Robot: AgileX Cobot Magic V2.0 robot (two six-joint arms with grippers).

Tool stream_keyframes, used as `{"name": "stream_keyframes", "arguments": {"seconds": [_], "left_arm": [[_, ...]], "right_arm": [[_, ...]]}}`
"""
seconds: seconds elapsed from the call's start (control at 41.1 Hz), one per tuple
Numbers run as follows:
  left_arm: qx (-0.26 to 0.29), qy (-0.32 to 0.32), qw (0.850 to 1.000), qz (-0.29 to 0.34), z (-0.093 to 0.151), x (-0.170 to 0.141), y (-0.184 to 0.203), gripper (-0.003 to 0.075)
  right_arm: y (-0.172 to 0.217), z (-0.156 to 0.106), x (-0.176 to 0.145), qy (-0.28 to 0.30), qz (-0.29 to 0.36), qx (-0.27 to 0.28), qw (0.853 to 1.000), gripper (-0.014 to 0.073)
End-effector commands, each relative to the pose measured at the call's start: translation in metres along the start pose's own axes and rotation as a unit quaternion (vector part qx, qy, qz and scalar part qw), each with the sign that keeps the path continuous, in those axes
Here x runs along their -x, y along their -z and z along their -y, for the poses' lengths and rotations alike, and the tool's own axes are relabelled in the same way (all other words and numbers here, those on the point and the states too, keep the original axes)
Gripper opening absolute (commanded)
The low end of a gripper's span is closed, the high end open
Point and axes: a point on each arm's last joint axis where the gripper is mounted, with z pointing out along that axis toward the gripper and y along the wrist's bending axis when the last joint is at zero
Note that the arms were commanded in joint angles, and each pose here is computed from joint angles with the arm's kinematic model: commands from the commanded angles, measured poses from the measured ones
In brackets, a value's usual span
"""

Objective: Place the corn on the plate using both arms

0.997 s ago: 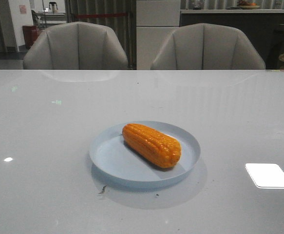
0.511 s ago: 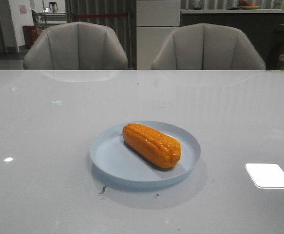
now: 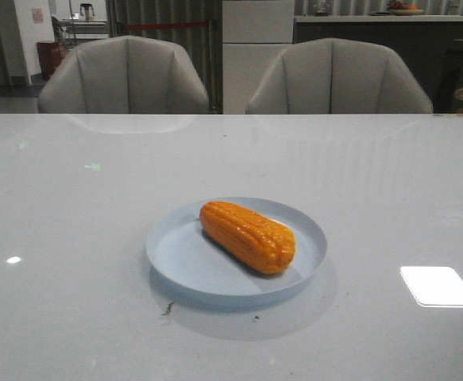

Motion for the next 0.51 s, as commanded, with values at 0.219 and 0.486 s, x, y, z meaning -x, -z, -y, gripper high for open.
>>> {"name": "stream_keyframes", "arguments": {"seconds": [0.219,0.486], "left_arm": [[0.006,0.002,1.0,0.03,0.0,-0.005,0.0,0.0094],[0.006,0.002,1.0,0.03,0.0,-0.005,0.0,0.0094]], "right_arm": [[0.019,0.001,-0.035,0.004,0.105,-0.003,0.994,0.0018],[0.003,0.003,-0.075,0.001,0.068,-0.006,0.998,0.0018]]}}
